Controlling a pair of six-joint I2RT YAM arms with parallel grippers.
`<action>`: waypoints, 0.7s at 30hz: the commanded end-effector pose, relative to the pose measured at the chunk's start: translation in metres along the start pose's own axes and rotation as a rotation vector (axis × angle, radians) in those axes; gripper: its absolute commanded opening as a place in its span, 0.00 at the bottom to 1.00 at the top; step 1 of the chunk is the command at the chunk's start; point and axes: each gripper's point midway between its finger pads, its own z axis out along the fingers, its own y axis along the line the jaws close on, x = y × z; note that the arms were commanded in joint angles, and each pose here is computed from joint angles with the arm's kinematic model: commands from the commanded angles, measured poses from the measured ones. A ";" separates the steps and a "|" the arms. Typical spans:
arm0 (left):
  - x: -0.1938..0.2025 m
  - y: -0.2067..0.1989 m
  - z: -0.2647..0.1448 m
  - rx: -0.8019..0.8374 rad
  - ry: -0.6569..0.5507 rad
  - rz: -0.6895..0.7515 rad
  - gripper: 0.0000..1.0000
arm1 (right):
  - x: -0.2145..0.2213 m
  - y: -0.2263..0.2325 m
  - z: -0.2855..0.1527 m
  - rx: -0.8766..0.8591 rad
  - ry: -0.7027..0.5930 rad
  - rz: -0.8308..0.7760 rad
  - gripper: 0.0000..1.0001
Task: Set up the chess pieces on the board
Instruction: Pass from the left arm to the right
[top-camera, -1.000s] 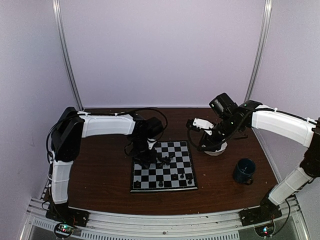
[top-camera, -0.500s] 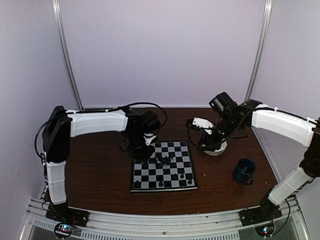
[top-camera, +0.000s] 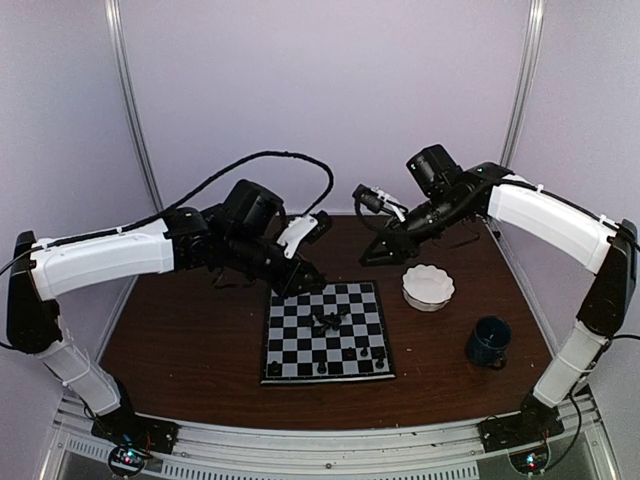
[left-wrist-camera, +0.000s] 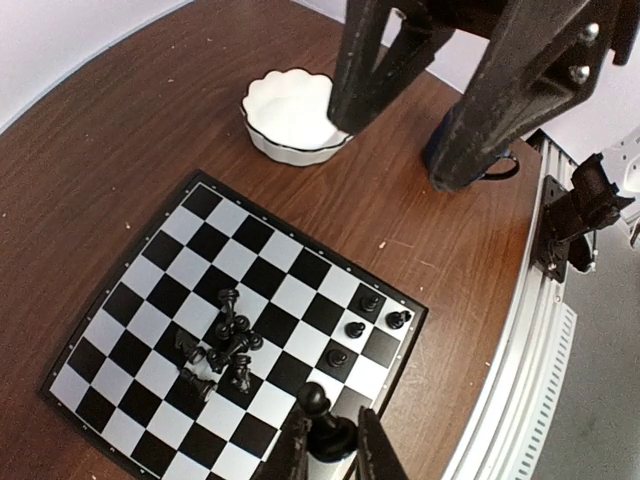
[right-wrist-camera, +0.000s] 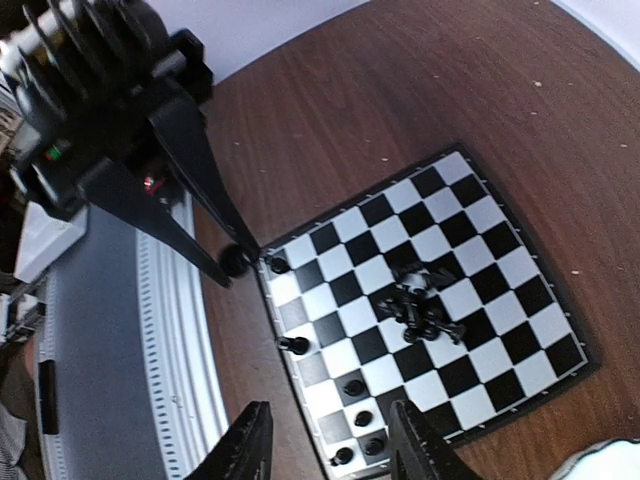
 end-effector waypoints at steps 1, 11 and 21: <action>-0.018 -0.015 0.000 0.061 -0.110 0.114 0.12 | -0.017 0.034 0.000 -0.231 -0.040 0.127 0.43; -0.019 -0.032 0.000 0.099 -0.135 0.175 0.11 | -0.017 0.058 0.027 -0.337 -0.005 0.166 0.44; -0.021 -0.040 -0.003 0.116 -0.152 0.212 0.12 | -0.021 0.055 0.039 -0.373 -0.004 0.245 0.36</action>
